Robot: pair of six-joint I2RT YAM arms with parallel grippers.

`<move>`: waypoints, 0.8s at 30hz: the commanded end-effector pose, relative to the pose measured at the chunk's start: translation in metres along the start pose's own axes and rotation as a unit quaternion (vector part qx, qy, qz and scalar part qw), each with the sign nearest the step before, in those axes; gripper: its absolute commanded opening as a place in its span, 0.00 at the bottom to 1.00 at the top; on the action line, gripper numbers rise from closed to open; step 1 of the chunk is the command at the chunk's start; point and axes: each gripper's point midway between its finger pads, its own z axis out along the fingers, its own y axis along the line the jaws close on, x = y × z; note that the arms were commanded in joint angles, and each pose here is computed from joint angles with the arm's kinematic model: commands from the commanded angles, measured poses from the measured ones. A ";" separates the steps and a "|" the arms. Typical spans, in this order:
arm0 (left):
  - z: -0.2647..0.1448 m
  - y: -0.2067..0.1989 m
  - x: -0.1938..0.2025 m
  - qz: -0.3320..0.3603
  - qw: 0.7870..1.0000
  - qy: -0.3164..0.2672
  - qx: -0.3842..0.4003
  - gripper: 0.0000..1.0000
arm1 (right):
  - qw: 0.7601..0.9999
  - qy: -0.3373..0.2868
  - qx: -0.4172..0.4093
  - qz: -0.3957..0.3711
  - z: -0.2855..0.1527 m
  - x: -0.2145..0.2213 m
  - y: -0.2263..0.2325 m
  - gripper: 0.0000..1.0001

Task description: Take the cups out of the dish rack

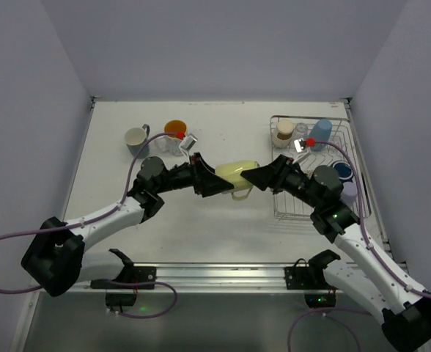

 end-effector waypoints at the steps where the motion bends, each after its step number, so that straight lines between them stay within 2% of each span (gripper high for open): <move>1: 0.008 -0.038 -0.023 0.050 0.996 -0.030 0.067 0.68 | 0.994 -0.028 -0.108 0.003 0.005 -0.014 0.048 0.17; 4: 0.007 -0.041 -0.028 0.059 0.995 -0.043 0.072 0.51 | 0.992 -0.019 -0.124 0.018 0.011 -0.008 0.050 0.17; 5: 0.007 -0.043 -0.029 0.062 0.994 -0.047 0.074 0.31 | 0.991 -0.018 -0.128 0.023 0.012 -0.007 0.051 0.17; 8: 0.006 -0.048 -0.035 0.075 0.992 -0.060 0.080 0.00 | 0.989 -0.013 -0.142 0.035 0.013 -0.001 0.049 0.18; 9: 0.005 -0.050 -0.036 0.079 0.992 -0.063 0.081 0.00 | 0.989 -0.014 -0.144 0.037 0.013 0.000 0.048 0.22; 10: 0.004 -0.050 -0.037 0.084 0.991 -0.067 0.080 0.00 | 0.989 -0.014 -0.141 0.040 0.013 0.003 0.044 0.47; 11: 0.001 -0.053 -0.039 0.090 0.990 -0.074 0.081 0.00 | 0.990 -0.019 -0.137 0.039 0.013 0.002 0.042 0.63; 13: -0.001 -0.049 -0.040 0.098 0.990 -0.082 0.064 0.00 | 0.991 -0.023 -0.123 0.040 0.013 0.003 0.036 0.92; 14: -0.005 -0.055 -0.042 0.109 0.988 -0.089 0.063 0.00 | 0.994 -0.031 -0.103 0.034 0.012 0.002 0.029 0.99; 17: -0.011 -0.050 -0.050 0.132 0.986 -0.102 0.022 0.00 | 0.997 -0.057 -0.055 0.015 0.007 -0.005 0.012 0.99; 18: -0.011 -0.030 -0.042 0.111 0.990 -0.080 -0.028 0.00 | 0.997 -0.066 -0.039 0.009 0.005 -0.009 0.008 0.99; 19: -0.012 -0.027 -0.064 0.150 0.981 -0.102 -0.067 0.00 | 0.997 -0.077 -0.024 0.004 0.003 -0.014 0.005 0.99; 21: -0.017 0.005 -0.059 0.159 0.973 -0.069 -0.152 0.00 | 0.994 -0.104 0.024 -0.012 -0.005 -0.026 -0.007 0.99; 22: -0.018 0.015 -0.075 0.166 0.963 -0.083 -0.195 0.00 | 0.993 -0.110 0.044 -0.019 -0.008 -0.029 -0.013 0.99; 23: -0.019 0.027 -0.075 0.166 0.957 -0.070 -0.225 0.00 | 0.991 -0.101 0.080 -0.029 -0.011 -0.025 -0.027 0.99; 24: -0.024 0.045 -0.068 0.165 0.949 -0.036 -0.267 0.00 | 0.986 -0.121 0.107 -0.035 -0.016 -0.034 -0.034 0.99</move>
